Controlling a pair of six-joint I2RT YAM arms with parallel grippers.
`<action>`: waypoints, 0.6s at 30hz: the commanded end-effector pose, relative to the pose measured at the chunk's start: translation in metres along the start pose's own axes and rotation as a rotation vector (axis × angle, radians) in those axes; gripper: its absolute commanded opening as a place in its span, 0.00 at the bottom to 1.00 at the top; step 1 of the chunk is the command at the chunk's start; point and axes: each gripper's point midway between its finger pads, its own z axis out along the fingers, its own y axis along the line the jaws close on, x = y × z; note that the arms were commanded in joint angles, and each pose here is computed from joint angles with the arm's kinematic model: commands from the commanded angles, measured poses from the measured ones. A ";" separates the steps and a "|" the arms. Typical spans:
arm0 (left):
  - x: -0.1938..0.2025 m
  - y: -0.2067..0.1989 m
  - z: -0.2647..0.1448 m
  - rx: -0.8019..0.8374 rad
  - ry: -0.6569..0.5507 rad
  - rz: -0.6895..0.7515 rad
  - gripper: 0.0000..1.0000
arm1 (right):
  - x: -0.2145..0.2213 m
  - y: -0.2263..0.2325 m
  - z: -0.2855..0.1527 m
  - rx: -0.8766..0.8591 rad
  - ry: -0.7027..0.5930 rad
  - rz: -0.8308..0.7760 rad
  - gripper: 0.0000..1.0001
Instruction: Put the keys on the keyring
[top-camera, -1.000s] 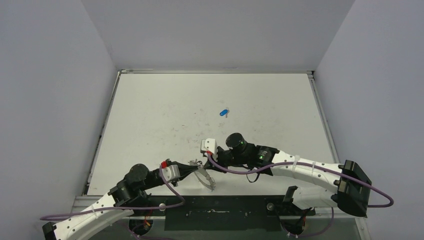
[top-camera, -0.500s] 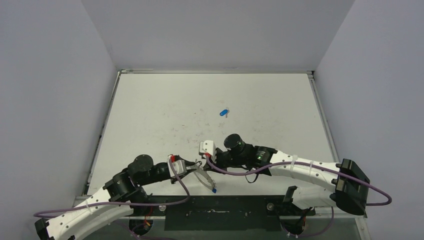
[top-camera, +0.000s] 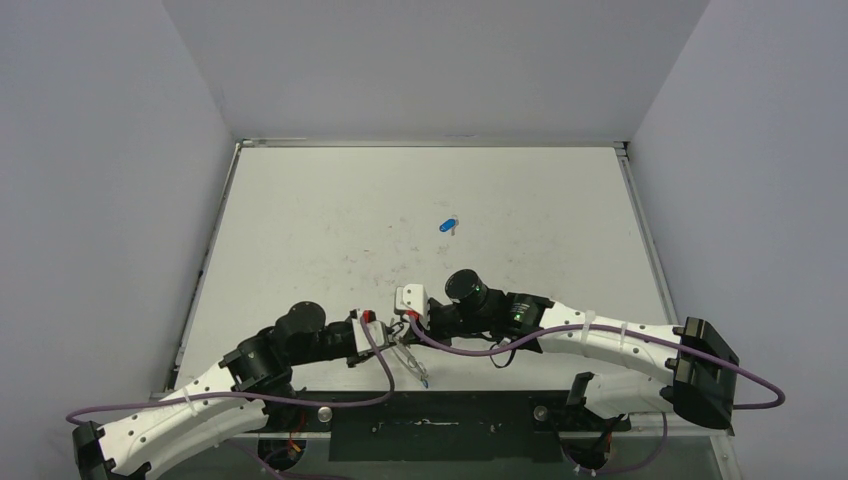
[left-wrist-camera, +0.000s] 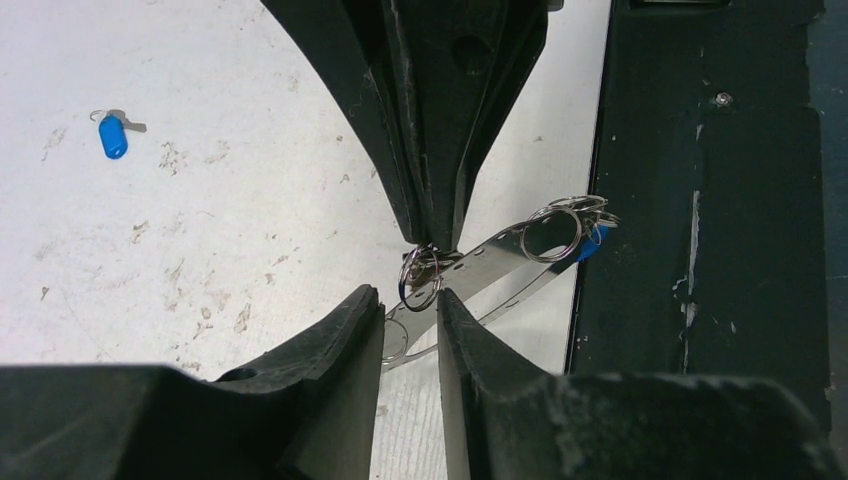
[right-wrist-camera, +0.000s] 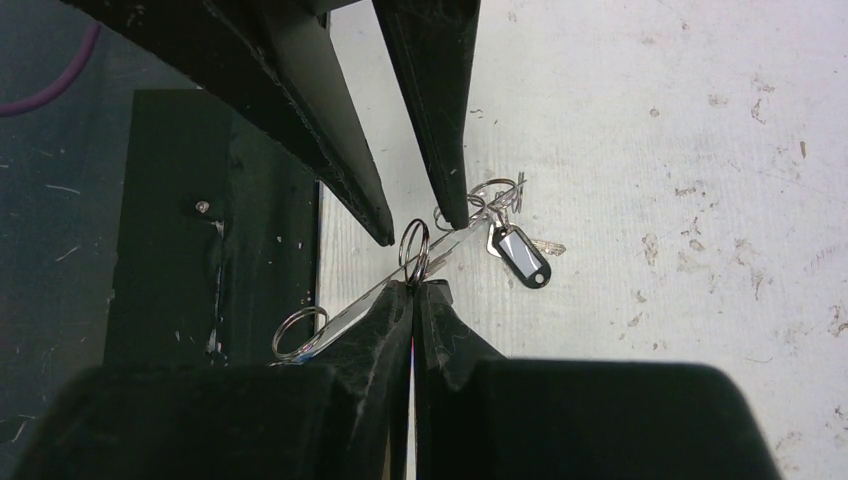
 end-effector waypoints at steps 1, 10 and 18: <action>-0.032 0.002 -0.001 0.002 -0.107 0.024 0.23 | -0.033 -0.001 0.000 -0.005 -0.083 -0.053 0.00; -0.029 -0.004 0.002 0.028 -0.129 0.014 0.06 | -0.035 -0.001 -0.001 -0.003 -0.085 -0.058 0.00; -0.020 -0.003 0.002 0.021 -0.091 0.014 0.16 | -0.036 -0.001 -0.002 -0.001 -0.085 -0.059 0.00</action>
